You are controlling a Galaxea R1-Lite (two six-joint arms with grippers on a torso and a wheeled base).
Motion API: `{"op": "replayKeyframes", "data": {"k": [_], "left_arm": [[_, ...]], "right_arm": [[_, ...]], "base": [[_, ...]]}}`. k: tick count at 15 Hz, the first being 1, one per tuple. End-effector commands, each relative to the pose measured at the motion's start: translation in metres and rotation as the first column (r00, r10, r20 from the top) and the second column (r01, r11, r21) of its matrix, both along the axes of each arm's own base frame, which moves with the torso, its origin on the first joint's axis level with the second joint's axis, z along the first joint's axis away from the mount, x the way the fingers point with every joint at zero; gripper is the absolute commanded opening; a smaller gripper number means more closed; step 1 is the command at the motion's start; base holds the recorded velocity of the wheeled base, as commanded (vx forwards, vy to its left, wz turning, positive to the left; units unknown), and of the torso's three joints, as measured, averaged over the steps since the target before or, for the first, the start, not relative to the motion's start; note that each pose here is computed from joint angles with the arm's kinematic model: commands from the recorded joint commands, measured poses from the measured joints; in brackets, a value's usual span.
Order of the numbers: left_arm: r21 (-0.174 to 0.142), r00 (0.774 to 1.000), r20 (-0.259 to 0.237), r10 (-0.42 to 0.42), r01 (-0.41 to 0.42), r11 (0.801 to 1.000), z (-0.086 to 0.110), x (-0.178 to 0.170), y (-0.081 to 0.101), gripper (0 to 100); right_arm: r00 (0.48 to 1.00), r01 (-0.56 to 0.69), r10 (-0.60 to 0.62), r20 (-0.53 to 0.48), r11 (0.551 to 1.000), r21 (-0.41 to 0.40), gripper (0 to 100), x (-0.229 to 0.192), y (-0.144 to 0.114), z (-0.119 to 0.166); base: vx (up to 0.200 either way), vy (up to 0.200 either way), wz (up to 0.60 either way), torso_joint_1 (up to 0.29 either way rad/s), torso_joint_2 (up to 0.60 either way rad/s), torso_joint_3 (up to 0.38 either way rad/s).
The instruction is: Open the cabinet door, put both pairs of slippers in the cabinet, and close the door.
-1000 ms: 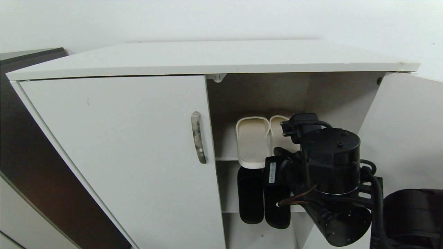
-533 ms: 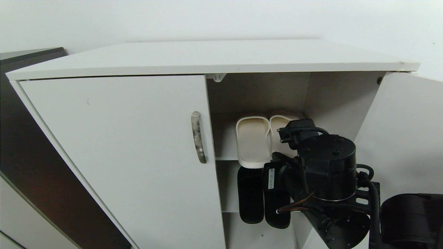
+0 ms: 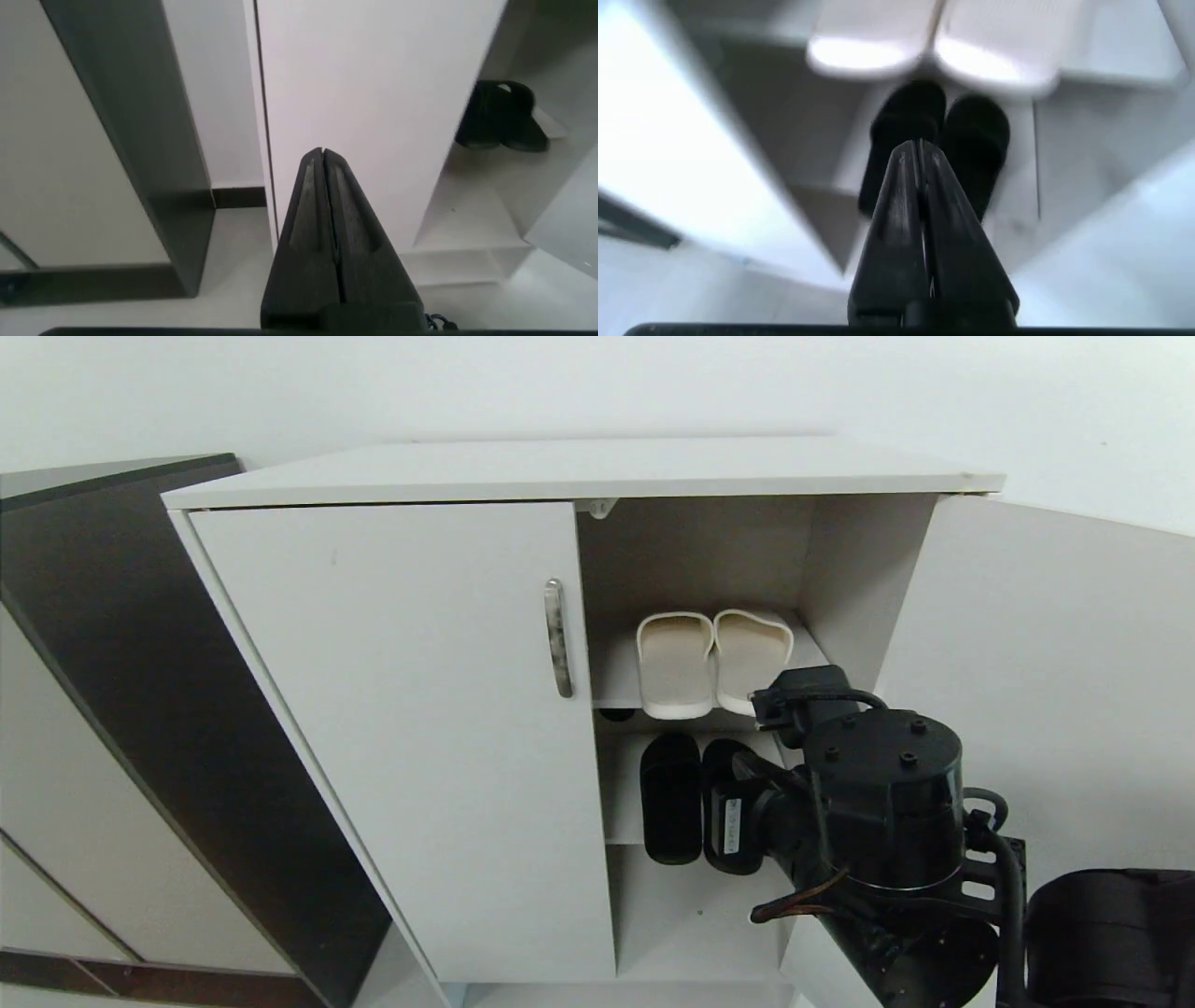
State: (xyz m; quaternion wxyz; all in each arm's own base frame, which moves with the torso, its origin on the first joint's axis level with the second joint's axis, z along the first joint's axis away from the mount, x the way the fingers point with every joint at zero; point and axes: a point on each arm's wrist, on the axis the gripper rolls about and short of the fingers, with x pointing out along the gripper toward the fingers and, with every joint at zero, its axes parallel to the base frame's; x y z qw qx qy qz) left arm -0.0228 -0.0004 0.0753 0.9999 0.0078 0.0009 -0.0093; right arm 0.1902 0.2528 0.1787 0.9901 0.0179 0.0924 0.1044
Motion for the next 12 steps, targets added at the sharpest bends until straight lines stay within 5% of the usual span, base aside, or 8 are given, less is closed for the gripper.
{"op": "replayKeyframes", "data": {"k": [1,10,12], "left_arm": [[0.0,1.0,-0.001,0.0,0.0,1.0,0.0,0.0,0.0,0],[0.0,1.0,-0.001,0.0,0.0,1.0,0.0,0.0,0.0,0],[0.0,1.0,-0.001,0.0,0.0,1.0,0.0,0.0,0.0,0]], "right_arm": [[1.0,0.0,0.0,-0.007,1.0,-0.01,0,0.0,0.0,-0.003],[0.998,-0.056,0.056,-0.016,0.998,-0.005,0,-0.002,-0.005,-0.014],[0.998,-0.055,0.055,-0.025,0.998,-0.02,0,0.0,-0.003,-0.019]], "base": [[-0.2,0.0,0.0,0.002,0.0,0.007],[-0.2,0.0,0.0,0.003,0.0,0.005],[0.0,0.0,0.0,0.0,0.0,0.0]]}}
